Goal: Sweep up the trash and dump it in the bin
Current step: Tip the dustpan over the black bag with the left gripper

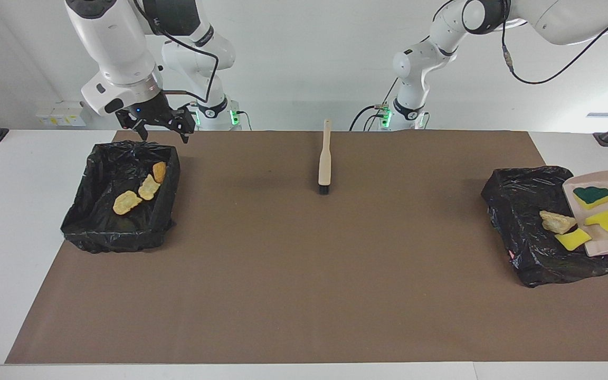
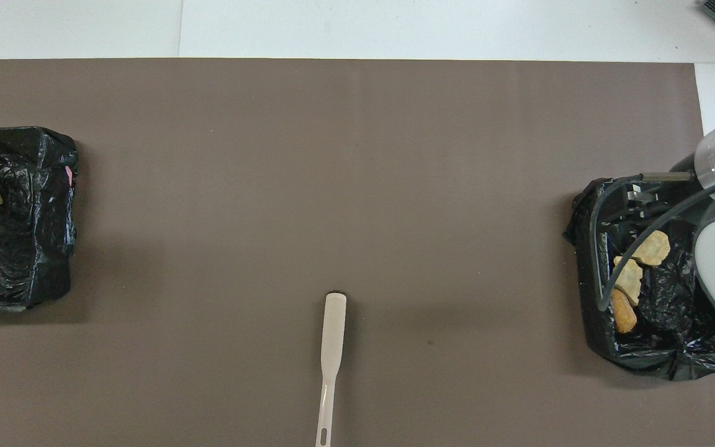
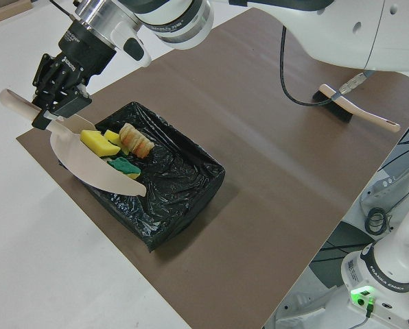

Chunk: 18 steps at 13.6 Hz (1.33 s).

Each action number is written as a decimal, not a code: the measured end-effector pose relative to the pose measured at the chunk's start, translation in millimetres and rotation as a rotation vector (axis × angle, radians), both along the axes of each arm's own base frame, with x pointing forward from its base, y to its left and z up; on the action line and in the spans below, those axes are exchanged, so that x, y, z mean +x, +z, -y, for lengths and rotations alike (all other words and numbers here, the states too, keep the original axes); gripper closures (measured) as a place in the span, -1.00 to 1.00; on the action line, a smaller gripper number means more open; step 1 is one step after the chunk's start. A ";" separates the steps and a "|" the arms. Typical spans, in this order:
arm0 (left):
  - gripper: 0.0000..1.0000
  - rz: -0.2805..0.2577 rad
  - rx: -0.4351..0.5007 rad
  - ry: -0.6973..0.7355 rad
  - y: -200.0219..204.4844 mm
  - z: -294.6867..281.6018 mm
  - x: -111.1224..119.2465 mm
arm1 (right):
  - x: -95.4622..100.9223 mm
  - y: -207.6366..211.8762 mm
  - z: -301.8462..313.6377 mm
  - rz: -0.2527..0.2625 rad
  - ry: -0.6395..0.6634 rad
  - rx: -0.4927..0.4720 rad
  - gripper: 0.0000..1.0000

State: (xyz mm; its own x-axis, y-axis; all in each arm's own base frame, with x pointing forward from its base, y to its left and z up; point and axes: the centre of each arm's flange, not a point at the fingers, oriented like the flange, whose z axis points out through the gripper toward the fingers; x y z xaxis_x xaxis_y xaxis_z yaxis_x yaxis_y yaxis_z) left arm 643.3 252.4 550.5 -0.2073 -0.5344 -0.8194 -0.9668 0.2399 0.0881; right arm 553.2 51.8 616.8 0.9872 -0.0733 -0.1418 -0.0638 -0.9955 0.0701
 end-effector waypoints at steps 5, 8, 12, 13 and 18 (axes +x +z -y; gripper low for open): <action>0.37 0.074 0.090 -0.034 72.3 28.9 -32.3 | -1.9 0.9 -0.4 0.004 -0.048 -0.008 -1.00; 0.37 0.095 0.098 -0.038 86.9 36.1 -40.6 | -2.3 0.8 -0.3 0.005 -0.048 -0.008 -1.00; 0.37 0.105 0.161 -0.059 66.7 72.9 -30.8 | -2.2 -0.1 0.4 0.003 -0.050 -0.008 -1.00; 0.37 0.115 0.192 -0.048 60.1 89.4 -32.1 | -2.2 -0.2 0.5 0.003 -0.050 -0.008 -1.00; 0.37 0.139 0.296 -0.009 39.9 157.3 -53.6 | 0.2 0.5 6.5 0.018 -0.061 -0.006 -1.00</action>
